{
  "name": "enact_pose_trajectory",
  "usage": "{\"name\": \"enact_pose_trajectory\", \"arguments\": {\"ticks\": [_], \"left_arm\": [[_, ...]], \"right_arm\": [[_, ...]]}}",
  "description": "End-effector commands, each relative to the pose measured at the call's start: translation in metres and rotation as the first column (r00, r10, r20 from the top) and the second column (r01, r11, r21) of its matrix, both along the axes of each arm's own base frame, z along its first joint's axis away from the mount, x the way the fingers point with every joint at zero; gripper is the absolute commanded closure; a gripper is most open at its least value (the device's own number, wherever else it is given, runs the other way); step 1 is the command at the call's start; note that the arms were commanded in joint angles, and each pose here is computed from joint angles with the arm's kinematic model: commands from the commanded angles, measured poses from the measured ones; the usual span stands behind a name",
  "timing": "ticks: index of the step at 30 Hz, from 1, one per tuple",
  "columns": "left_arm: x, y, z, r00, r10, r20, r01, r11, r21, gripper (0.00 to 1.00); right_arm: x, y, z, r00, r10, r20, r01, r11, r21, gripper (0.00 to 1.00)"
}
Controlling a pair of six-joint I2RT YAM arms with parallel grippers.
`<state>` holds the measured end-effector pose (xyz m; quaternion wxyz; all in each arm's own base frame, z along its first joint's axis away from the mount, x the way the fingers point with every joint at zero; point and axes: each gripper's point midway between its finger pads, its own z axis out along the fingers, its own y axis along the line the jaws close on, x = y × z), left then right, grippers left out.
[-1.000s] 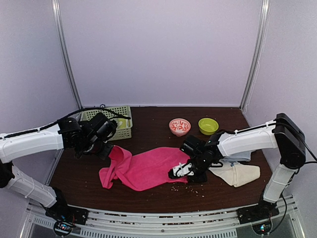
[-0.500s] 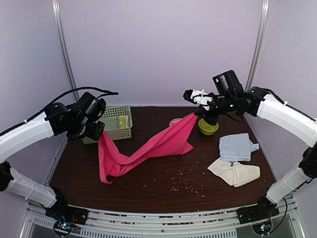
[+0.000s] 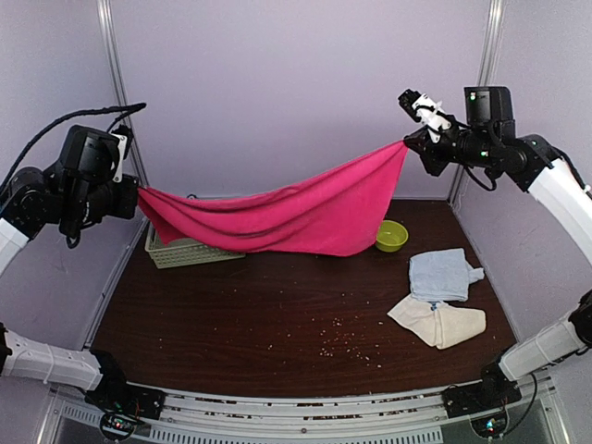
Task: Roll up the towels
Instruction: Flatten out the towel at the center of the board.
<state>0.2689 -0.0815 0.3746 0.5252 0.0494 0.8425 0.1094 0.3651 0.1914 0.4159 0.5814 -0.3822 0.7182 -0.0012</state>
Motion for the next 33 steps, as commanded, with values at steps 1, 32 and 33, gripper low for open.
{"name": "enact_pose_trajectory", "arguments": {"ticks": [1,32,33], "left_arm": [[-0.002,0.013,0.01,0.999,0.039,0.011,-0.04,0.998,0.055,1.0],[-0.024,0.0,-0.001,0.993,-0.11,-0.033,0.108,0.992,-0.066,1.0],[-0.029,-0.005,-0.001,0.988,-0.151,-0.031,0.148,0.985,-0.094,1.0]], "right_arm": [[0.003,-0.024,0.033,0.994,-0.083,0.064,0.077,0.993,0.087,1.0],[-0.054,-0.026,-0.012,0.993,0.091,-0.076,-0.081,0.988,0.129,1.0],[-0.066,-0.026,-0.012,0.991,0.115,-0.074,-0.105,0.985,0.138,1.0]]}}
